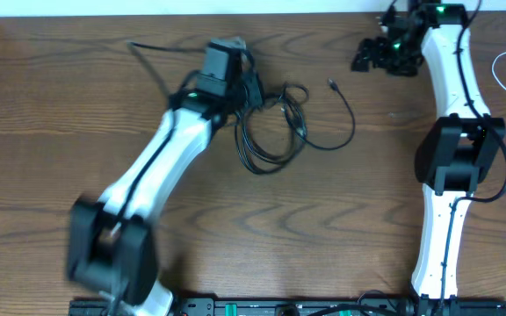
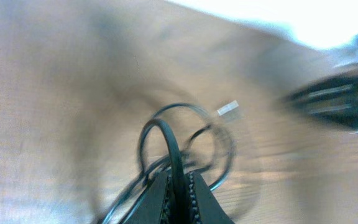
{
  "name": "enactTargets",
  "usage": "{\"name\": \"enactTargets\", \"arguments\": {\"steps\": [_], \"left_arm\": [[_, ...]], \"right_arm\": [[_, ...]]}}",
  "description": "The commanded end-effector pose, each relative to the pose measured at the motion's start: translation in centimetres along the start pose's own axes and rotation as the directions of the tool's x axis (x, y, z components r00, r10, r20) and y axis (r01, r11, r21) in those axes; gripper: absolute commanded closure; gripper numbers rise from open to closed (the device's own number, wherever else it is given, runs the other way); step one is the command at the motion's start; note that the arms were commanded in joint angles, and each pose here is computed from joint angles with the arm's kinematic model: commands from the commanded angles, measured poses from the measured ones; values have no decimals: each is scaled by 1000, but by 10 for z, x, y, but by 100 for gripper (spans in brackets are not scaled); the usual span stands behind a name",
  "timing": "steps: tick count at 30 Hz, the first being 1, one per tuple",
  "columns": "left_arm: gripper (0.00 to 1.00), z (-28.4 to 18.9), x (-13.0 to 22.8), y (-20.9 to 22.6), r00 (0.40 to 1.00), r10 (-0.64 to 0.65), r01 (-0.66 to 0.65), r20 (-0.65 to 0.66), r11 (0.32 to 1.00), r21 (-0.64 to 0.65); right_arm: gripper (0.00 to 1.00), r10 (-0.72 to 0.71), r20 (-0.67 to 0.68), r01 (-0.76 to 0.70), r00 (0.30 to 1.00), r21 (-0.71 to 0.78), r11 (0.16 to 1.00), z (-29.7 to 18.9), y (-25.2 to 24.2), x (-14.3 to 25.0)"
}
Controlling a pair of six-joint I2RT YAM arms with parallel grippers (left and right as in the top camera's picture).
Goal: Untangle cables
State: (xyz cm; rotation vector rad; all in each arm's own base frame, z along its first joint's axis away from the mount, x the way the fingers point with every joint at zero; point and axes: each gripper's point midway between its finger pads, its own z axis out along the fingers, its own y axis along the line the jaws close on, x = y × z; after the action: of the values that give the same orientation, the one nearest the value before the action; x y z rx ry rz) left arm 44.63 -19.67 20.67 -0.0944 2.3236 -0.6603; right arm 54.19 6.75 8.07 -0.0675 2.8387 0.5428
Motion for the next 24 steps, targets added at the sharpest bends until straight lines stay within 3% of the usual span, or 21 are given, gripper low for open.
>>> {"name": "enactTargets", "arguments": {"steps": [1, 6, 13, 24], "left_arm": [[93, -62, -35, -51, 990, 82, -101, 117, 981, 164], [92, -89, -36, -74, 988, 96, -127, 122, 953, 274], [93, -98, -46, -62, 994, 32, -64, 103, 945, 320], [93, -102, -55, -41, 995, -15, -17, 98, 950, 312]], "right_arm": [[7, -125, 61, 132, 990, -126, 983, -24, 49, -8], [4, -184, 169, 216, 968, -200, 956, -71, 92, -19], [1, -298, 290, 379, 910, -284, 881, -128, 155, -13], [1, -423, 231, 480, 876, -332, 812, -108, 230, 25]]}}
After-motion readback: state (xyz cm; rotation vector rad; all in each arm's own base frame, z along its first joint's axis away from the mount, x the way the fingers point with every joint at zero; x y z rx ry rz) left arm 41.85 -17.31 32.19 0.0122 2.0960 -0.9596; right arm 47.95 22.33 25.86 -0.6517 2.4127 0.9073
